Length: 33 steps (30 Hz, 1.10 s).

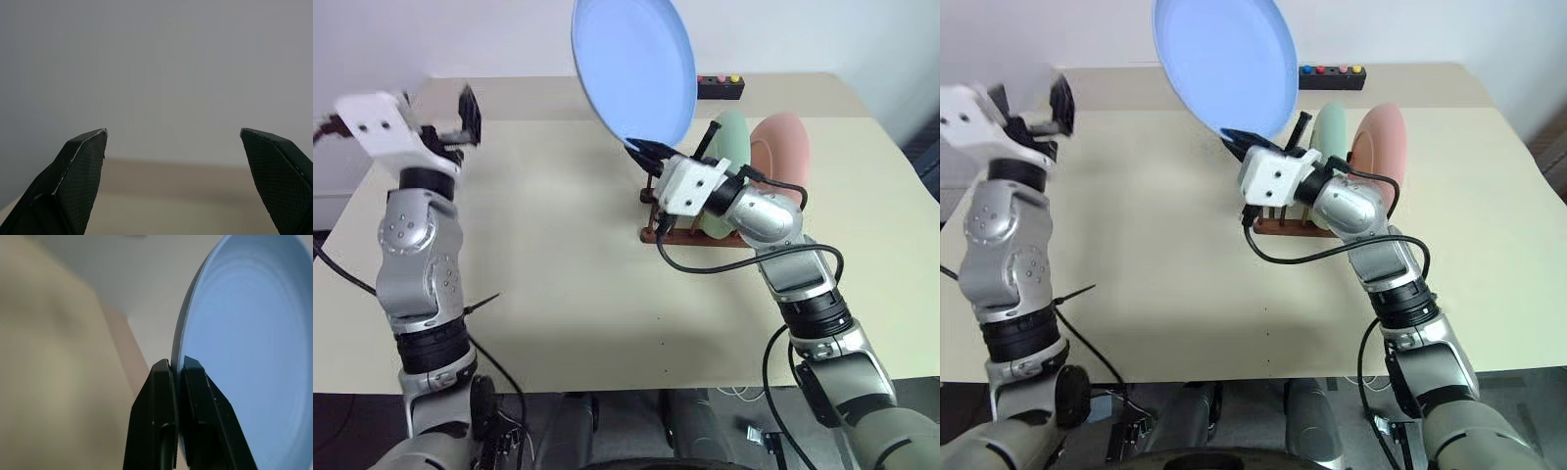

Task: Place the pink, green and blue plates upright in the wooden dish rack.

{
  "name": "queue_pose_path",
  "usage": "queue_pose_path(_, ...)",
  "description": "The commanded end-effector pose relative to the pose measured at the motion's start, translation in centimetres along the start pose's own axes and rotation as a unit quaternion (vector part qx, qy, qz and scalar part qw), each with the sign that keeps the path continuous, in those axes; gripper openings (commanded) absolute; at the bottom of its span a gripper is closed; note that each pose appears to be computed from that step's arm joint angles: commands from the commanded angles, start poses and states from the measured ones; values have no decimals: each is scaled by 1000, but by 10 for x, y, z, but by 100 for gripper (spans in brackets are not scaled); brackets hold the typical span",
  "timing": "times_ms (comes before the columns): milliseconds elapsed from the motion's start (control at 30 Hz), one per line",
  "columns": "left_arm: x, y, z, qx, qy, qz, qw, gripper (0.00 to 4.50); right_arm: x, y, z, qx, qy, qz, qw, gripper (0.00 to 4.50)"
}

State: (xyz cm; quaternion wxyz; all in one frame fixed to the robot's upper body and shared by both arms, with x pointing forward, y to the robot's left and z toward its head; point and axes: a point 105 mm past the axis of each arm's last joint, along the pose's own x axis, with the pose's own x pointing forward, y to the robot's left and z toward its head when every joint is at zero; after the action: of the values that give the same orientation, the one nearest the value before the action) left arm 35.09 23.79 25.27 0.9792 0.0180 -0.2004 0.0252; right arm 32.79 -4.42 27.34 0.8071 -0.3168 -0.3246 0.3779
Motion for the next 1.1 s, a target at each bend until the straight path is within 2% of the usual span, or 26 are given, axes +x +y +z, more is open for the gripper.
queue_pose_path(33, -6, -23, -4, 16, -3, -65, 998, 447, -6, -11, 32, 113, -64, -8, 992, 0)
queue_pose_path(133, -21, -48, -23, 32, 26, -140, 989, 447, -12, -9, 35, 199, -71, -2, 977, 0)
queue_pose_path(233, -44, -75, -48, 54, 66, -233, 969, 447, -18, -7, 33, 277, -66, -2, 959, 0)
queue_pose_path(367, -63, -92, -59, 46, 84, -299, 949, 447, -25, -8, 31, 360, -66, -19, 930, 0)
queue_pose_path(667, -68, -100, -62, 34, 89, -321, 942, 447, -38, -2, 13, 449, -32, -45, 892, 0)
queue_pose_path(1100, -69, -100, -64, 32, 90, -319, 943, 447, -43, -2, -3, 472, -12, -76, 878, 0)
